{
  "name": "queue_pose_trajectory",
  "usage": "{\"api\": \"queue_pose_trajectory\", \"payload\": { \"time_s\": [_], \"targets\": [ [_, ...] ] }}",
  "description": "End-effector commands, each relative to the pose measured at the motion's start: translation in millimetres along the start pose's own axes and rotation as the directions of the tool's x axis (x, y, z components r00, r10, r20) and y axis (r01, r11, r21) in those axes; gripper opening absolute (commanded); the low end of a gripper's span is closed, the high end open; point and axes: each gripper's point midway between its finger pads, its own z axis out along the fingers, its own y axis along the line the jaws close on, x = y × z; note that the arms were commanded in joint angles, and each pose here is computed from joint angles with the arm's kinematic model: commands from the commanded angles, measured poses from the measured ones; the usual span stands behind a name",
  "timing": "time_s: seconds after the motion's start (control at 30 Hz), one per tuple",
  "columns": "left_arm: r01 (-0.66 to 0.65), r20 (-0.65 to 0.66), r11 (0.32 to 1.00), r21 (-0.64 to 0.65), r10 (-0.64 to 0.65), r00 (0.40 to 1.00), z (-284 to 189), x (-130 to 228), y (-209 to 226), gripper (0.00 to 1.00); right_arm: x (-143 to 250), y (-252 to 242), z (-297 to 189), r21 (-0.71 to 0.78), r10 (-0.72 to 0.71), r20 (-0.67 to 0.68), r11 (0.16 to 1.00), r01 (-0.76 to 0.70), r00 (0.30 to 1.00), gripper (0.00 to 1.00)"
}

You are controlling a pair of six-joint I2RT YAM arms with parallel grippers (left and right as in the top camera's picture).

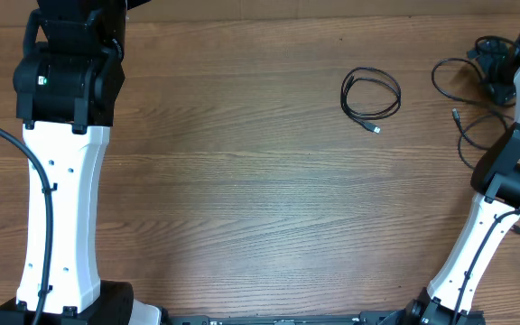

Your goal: Untangle cables

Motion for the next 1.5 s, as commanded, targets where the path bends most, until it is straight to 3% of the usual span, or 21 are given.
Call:
{"api": "queue_pose_trajectory", "payload": {
  "time_s": [0.0, 0.2, 0.3, 0.37, 0.5, 0.7, 1.07, 1.2, 1.47],
  "targets": [
    [0.028, 0.009, 1.000, -0.012, -0.028, 1.000, 1.2, -1.0, -0.4, 1.00, -30.1, 36.8, -60.0, -0.094, -0.033, 0.104, 0.995, 0.043, 0.994, 1.00],
    [0.033, 0.008, 0.999, -0.012, -0.033, 0.999, 1.2, -0.8, -0.4, 1.00, -31.3, 50.3, -97.8, -0.139, 0.065, 0.100, 0.989, -0.051, 0.993, 1.00],
    [0.039, 0.007, 0.999, -0.012, -0.039, 0.999, 1.2, -0.5, -0.3, 1.00, -38.4, 72.5, -106.3, -0.188, -0.177, 0.178, 0.959, 0.210, 0.968, 1.00],
    [0.039, 0.005, 0.999, -0.012, -0.039, 0.999, 1.2, -0.1, -0.2, 1.00, -40.5, 76.8, -107.6, -0.158, -0.379, 0.229, 0.894, 0.418, 0.897, 1.00],
    [0.037, -0.002, 0.999, -0.014, -0.037, 0.999, 1.2, 1.8, 0.2, 1.00, -28.7, 55.8, -103.2, -0.051, -0.741, 0.186, 0.648, 0.760, 0.645, 1.00],
    [0.080, -0.007, 0.997, -0.019, -0.080, 0.997, 1.2, 3.3, 1.3, 1.00, -7.9, 12.5, -99.3, -0.066, -0.856, 0.031, 0.514, 0.855, 0.517, 1.00],
    [0.149, 0.001, 0.989, -0.018, -0.149, 0.989, 1.3, 1.4, 1.3, 1.00, 5.5, -50.6, -52.1, -0.114, -0.818, -0.106, 0.576, 0.810, 0.566, 1.00],
    [0.193, 0.041, 0.981, 0.006, -0.193, 0.980, 1.2, -9.4, -2.5, 1.00, 29.3, -52.4, -22.5, -0.201, -0.814, -0.140, 0.581, 0.789, 0.564, 1.00],
    [0.212, 0.061, 0.977, 0.024, -0.213, 0.975, 0.8, -15.1, -5.4, 1.00, 22.4, -35.4, -8.6, -0.180, -0.837, -0.073, 0.546, 0.818, 0.543, 0.96]
  ]
}}
